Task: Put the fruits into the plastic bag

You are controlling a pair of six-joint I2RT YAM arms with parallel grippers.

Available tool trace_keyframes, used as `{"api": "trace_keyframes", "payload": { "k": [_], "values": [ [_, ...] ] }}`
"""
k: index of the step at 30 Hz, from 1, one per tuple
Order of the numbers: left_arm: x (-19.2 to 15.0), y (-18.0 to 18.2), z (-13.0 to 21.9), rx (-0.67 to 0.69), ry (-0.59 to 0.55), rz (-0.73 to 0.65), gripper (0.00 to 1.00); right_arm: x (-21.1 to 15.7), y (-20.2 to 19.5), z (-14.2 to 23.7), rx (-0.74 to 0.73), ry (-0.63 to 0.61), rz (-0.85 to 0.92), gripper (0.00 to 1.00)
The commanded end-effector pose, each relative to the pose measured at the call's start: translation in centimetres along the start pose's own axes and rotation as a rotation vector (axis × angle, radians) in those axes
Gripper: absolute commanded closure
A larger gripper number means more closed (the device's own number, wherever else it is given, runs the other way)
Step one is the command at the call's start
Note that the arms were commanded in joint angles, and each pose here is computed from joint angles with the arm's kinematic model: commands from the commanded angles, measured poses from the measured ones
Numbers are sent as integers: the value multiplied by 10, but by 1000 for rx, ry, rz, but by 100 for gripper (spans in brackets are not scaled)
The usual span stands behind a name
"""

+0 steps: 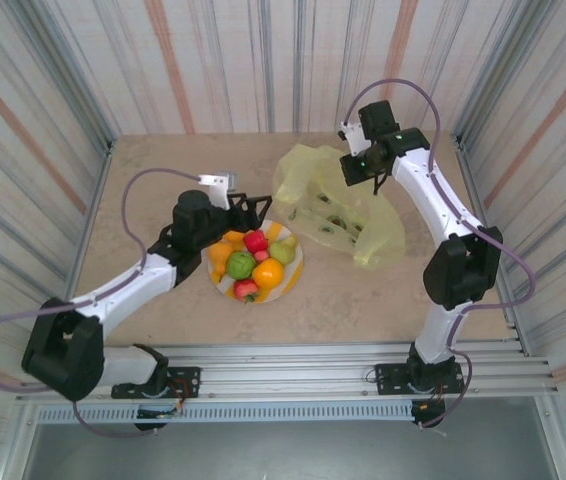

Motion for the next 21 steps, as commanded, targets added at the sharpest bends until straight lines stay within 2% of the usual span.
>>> {"api": "trace_keyframes", "payload": {
  "k": [1,5,9,16,21],
  "values": [
    [-20,31,28,200,74,62,11,9,5,11,54,-48,-93,100],
    [-44,62,59,404,156,64,10,10,8,5,89,-49,-133,100],
    [-58,90,80,572,193,61,9,12,11,2,111,-54,-154,100],
    [-56,130,83,709,218,152,9,12,13,-1,125,-57,-153,100],
    [-63,142,70,714,284,166,10,13,13,-1,130,-69,-147,100]
  ]
}}
Point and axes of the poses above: each hand's point on the last joint's axis, 136 mm out from that joint toward the fingers, its own z axis back along the fingers, its own y axis along the line the jaws close on, x = y × z, the point moved 3 cm from there along z, back along the fingers, and after that the axes turned 14 degrees about z, right-handed, at the moved point
